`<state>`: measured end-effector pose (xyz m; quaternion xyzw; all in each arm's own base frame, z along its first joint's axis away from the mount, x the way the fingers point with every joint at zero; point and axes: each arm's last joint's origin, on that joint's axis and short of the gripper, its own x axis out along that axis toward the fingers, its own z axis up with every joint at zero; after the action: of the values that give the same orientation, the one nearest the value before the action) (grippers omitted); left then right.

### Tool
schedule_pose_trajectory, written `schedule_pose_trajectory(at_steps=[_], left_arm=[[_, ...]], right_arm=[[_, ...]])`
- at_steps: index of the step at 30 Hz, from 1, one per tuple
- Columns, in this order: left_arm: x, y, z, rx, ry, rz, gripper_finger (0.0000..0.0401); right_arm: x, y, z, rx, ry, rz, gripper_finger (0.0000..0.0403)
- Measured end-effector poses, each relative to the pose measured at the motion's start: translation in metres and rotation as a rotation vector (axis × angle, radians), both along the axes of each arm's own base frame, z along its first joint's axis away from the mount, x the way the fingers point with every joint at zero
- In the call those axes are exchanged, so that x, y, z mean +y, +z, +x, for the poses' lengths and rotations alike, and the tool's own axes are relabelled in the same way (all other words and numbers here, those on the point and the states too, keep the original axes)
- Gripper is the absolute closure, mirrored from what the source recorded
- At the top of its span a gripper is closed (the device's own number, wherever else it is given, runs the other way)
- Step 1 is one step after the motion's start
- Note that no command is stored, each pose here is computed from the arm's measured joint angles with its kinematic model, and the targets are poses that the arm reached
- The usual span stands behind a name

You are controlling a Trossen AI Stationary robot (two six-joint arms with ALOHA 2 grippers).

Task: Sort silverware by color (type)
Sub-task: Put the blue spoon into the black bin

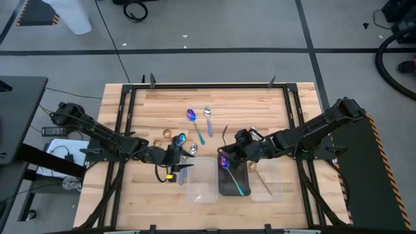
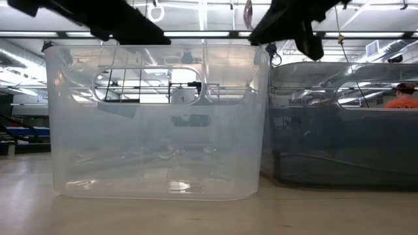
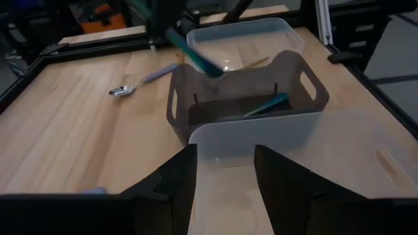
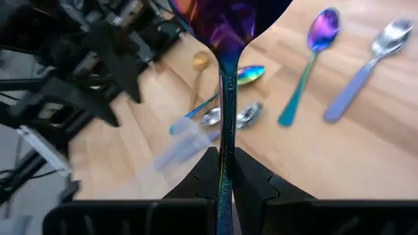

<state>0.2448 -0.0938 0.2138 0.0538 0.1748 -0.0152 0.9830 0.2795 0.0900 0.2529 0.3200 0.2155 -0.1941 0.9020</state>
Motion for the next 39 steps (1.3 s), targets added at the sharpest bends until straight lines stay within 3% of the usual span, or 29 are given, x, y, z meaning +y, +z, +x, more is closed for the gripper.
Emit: schedule_pose_trajectory(at_steps=[5, 16, 23, 39], left_arm=[[-0.002, -0.02, -0.014, -0.02, -0.028, -0.016, 0.0241], [0.006, -0.046, -0.039, 0.014, -0.019, -0.075, 0.0241], [0.008, -0.057, -0.053, 0.034, -0.017, -0.115, 0.0241], [0.011, -0.066, -0.057, 0.104, 0.008, -0.105, 0.0241]], right_arm=[[0.012, 0.0, 0.002, 0.112, -0.014, 0.073, 0.0371], [0.036, -0.007, 0.044, 0.426, -0.012, 0.234, 0.0371], [0.045, -0.008, 0.056, 0.635, -0.043, 0.299, 0.0371], [0.046, -0.053, 0.067, 0.901, -0.074, 0.398, 0.0371]])
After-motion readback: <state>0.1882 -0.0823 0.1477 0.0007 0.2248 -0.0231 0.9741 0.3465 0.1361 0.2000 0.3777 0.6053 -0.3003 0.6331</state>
